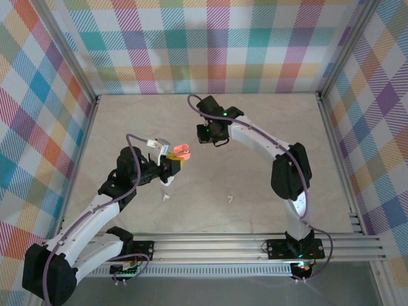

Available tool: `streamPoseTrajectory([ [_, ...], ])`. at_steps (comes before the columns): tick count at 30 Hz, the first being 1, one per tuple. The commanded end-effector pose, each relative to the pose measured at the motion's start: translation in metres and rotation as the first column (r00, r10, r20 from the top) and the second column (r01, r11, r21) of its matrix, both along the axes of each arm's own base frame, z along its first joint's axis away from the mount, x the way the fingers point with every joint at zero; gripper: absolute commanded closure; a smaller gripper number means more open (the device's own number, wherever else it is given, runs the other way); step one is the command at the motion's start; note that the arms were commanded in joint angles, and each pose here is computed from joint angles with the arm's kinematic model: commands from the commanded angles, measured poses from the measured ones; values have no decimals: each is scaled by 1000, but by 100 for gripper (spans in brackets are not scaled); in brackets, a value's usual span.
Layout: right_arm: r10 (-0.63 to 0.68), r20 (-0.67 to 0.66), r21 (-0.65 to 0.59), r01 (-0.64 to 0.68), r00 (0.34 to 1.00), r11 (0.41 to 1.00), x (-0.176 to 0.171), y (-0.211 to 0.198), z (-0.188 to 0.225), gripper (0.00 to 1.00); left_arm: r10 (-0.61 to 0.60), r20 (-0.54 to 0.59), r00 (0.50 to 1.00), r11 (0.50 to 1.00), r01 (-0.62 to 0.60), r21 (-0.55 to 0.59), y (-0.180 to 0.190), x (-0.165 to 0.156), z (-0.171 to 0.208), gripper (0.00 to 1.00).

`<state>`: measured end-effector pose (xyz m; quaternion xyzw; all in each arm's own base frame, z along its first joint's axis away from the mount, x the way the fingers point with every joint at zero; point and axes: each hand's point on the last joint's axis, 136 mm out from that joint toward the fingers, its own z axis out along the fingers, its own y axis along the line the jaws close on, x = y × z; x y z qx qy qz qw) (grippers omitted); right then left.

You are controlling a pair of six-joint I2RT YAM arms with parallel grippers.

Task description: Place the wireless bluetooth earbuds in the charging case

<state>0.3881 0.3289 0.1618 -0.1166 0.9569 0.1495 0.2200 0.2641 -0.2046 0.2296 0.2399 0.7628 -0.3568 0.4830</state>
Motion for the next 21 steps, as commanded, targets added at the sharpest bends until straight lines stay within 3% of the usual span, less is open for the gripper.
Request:
streamPoseTrajectory([
  [1,7,76,-7,-7,997,1000,0,-13,22,82,-25,55,998,998,28,-59,-6,3,27,100],
  [7,21,157,24,-25,987,999,-7,-22,50,82,-13,27,1000,995,15,-99,-11,6,19,100],
  [21,50,403,186,-135,914,973,-29,-29,135,82,-88,41,995,994,91,-59,-52,17,14,100],
])
